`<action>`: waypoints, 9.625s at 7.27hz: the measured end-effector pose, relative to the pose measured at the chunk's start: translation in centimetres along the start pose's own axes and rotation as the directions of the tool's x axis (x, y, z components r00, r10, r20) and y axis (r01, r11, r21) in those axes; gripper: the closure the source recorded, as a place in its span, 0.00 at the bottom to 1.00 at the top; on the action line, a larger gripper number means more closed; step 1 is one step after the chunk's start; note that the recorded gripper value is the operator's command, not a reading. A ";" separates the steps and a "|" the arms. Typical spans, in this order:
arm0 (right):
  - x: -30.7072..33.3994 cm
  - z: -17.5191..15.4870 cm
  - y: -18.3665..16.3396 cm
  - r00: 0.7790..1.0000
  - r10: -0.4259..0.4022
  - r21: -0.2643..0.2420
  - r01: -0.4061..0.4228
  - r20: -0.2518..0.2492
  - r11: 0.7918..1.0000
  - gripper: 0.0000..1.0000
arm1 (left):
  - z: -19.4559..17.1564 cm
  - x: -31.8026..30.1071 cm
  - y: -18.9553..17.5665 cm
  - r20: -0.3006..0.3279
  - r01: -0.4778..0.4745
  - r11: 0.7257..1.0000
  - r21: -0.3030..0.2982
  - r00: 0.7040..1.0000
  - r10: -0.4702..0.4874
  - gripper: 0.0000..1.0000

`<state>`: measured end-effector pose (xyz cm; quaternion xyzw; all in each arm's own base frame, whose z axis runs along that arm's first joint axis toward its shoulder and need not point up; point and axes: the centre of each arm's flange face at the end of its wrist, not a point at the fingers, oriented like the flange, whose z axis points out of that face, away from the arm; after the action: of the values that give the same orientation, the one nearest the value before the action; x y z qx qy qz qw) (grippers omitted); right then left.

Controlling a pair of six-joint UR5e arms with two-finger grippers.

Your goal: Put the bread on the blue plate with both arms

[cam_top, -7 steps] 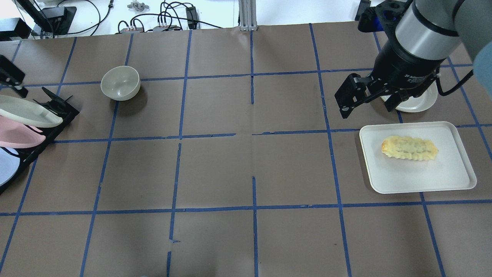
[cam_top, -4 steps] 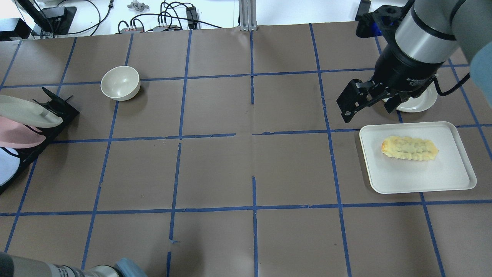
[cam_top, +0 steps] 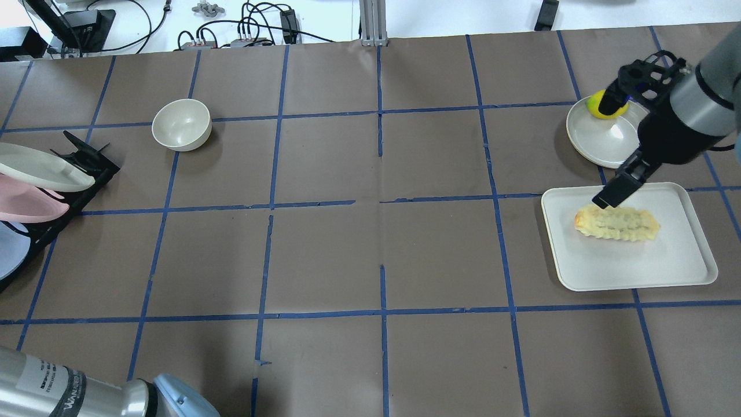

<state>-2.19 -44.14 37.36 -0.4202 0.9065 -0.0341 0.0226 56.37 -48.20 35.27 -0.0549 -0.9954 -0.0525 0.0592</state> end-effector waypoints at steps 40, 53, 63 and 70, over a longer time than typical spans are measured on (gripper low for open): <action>-10.1 -12.2 -14.2 0.830 0.558 -0.121 -0.552 0.014 0.825 0.80 | 7.0 44.0 -9.7 -0.181 -0.076 0.994 -0.084 0.982 0.060 0.98; -13.7 3.3 -30.9 0.821 0.569 0.016 -0.569 -0.040 0.822 0.76 | 17.7 73.6 -20.1 -0.122 0.138 0.973 0.186 0.986 -0.117 0.00; -6.1 3.5 -29.1 0.899 0.400 0.025 -0.402 -0.181 0.915 0.02 | -6.6 70.3 -10.3 0.176 -0.116 0.993 0.002 0.978 0.114 0.00; -6.2 -13.7 -11.4 0.812 0.583 -0.037 -0.584 -0.034 0.811 0.00 | -6.9 70.5 -10.9 0.131 -0.024 0.998 0.055 0.991 0.016 0.00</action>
<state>9.53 -46.11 52.06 -0.1222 0.9924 -0.0093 0.0129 -13.69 -52.43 49.71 -0.0665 -0.9976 -0.0200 -0.0038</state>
